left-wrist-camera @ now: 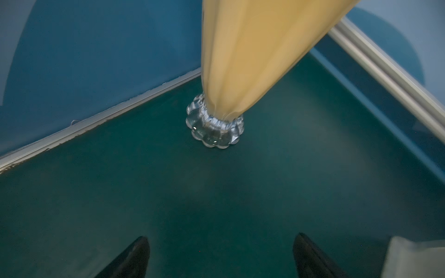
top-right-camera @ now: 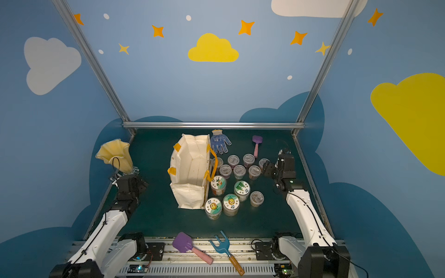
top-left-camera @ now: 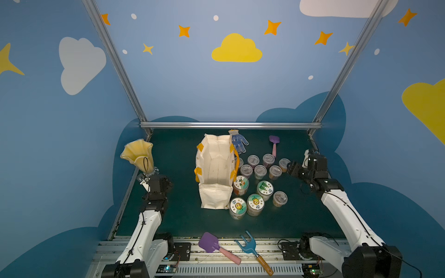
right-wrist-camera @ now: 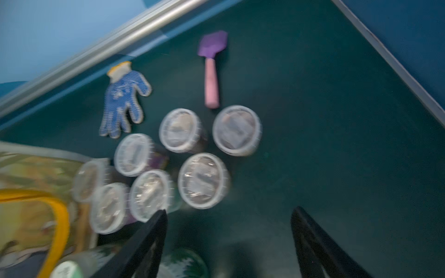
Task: Take out the seed jars from the canvas bag
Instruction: Reset both arms
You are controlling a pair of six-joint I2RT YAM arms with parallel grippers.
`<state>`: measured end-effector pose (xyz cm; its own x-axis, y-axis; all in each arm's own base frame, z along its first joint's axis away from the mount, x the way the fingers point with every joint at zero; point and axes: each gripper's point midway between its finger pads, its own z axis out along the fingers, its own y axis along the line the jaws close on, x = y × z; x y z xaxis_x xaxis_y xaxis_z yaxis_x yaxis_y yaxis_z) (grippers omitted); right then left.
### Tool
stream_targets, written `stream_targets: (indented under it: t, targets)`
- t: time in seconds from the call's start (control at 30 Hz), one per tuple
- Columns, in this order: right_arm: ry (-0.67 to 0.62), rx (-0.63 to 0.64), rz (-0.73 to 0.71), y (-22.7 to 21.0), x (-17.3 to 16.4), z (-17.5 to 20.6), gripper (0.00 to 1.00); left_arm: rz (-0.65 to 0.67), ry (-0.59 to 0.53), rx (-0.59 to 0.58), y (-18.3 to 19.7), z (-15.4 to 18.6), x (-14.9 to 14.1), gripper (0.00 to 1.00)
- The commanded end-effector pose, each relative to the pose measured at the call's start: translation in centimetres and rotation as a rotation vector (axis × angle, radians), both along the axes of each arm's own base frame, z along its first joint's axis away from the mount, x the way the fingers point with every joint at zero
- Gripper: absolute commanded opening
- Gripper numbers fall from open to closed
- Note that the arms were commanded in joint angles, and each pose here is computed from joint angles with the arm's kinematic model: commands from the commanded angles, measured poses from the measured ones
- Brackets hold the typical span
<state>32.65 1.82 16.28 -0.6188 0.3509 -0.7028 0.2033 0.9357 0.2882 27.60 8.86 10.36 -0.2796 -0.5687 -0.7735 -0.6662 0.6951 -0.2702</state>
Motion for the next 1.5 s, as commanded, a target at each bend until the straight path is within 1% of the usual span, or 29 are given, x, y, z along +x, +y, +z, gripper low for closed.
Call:
stream_targets:
  t: [0.0, 0.07, 0.13, 0.23, 0.27, 0.37, 0.47, 0.5, 0.57, 0.67, 0.73, 0.8, 0.83, 0.87, 0.9, 0.97, 1.03, 1.17, 1.2, 1.27, 1.33, 1.47]
  targets:
    - [-0.171, -0.028, -0.069, -1.7, 1.4, 2.7, 0.79, -0.073, -0.173, 0.190, 0.6, 4.8, 3.8, 0.95]
    - [-0.162, -0.042, -0.074, -2.3, 1.5, 1.3, 0.79, -0.098, -0.150, 0.209, 0.6, 4.3, 5.0, 0.98]
    - [-0.142, -0.067, -0.081, -2.9, 1.6, 0.5, 0.79, -0.165, -0.127, 0.205, -0.2, 3.2, 6.4, 1.00]
    - [-0.136, -0.124, -0.101, -4.0, 1.9, -0.5, 0.79, -0.246, -0.112, 0.209, -1.2, 1.7, 8.5, 1.00]
    - [-0.143, -0.138, -0.114, -4.4, 2.1, -0.9, 0.79, -0.252, -0.102, 0.204, -1.3, 1.2, 9.1, 1.00]
    - [-0.165, -0.183, -0.103, -5.0, 2.5, -1.6, 0.79, -0.316, -0.097, 0.191, -2.5, -0.4, 10.3, 1.00]
    - [-0.155, -0.222, -0.104, -5.7, 3.1, -3.2, 0.79, -0.384, -0.096, 0.195, -3.7, -1.2, 11.2, 1.00]
    - [-0.151, -0.230, -0.101, -5.8, 3.3, -3.8, 0.79, -0.402, -0.084, 0.197, -4.1, -1.6, 11.4, 1.00]
    - [-0.162, -0.222, -0.087, -5.6, 4.1, -4.3, 0.79, -0.449, -0.095, 0.195, -4.9, -1.9, 11.5, 1.00]
    - [-0.208, -0.235, -0.011, -4.5, 5.9, -4.7, 0.80, -0.451, -0.099, 0.197, -4.9, -1.9, 11.5, 1.00]
    - [-0.204, -0.238, -0.009, -4.6, 6.8, -5.4, 0.82, -0.451, -0.108, 0.203, -4.9, -2.0, 11.5, 1.00]
    - [-0.177, -0.234, 0.026, -4.2, 7.3, -6.3, 0.82, -0.451, -0.105, 0.204, -5.0, -2.0, 11.5, 1.00]
    - [-0.195, -0.236, 0.044, -3.7, 7.5, -6.7, 0.83, -0.447, -0.105, 0.205, -4.9, -1.9, 11.5, 1.00]
    - [-0.222, -0.236, 0.079, -3.0, 7.5, -6.7, 0.85, -0.450, -0.104, 0.205, -5.0, -1.9, 11.5, 1.00]
    - [-0.228, -0.243, 0.147, -2.0, 7.5, -6.7, 0.89, -0.450, -0.104, 0.205, -5.0, -2.0, 11.5, 1.00]
    - [-0.238, -0.274, 0.194, -0.9, 7.6, -7.0, 0.90, -0.450, -0.102, 0.205, -5.0, -2.0, 11.4, 1.00]
    - [-0.242, -0.296, 0.205, -0.4, 7.3, -7.1, 0.90, -0.450, -0.103, 0.205, -5.0, -2.0, 11.5, 1.00]
    - [-0.337, -0.311, 0.148, -1.0, 6.7, -7.2, 0.90, -0.450, -0.103, 0.206, -5.0, -2.0, 11.4, 1.00]
    - [-0.340, -0.315, 0.143, -1.0, 6.7, -7.2, 0.90, -0.449, -0.104, 0.205, -5.0, -2.0, 11.5, 1.00]
    - [-0.300, -0.317, 0.152, -1.0, 6.6, -7.4, 0.90, -0.451, -0.103, 0.206, -5.0, -2.0, 11.5, 1.00]
    - [-0.319, -0.321, 0.149, -1.0, 6.7, -7.3, 0.89, -0.449, -0.103, 0.205, -5.0, -2.0, 11.5, 1.00]
    - [-0.308, -0.334, 0.151, -0.8, 6.6, -7.4, 0.90, -0.449, -0.105, 0.206, -5.0, -1.9, 11.5, 1.00]
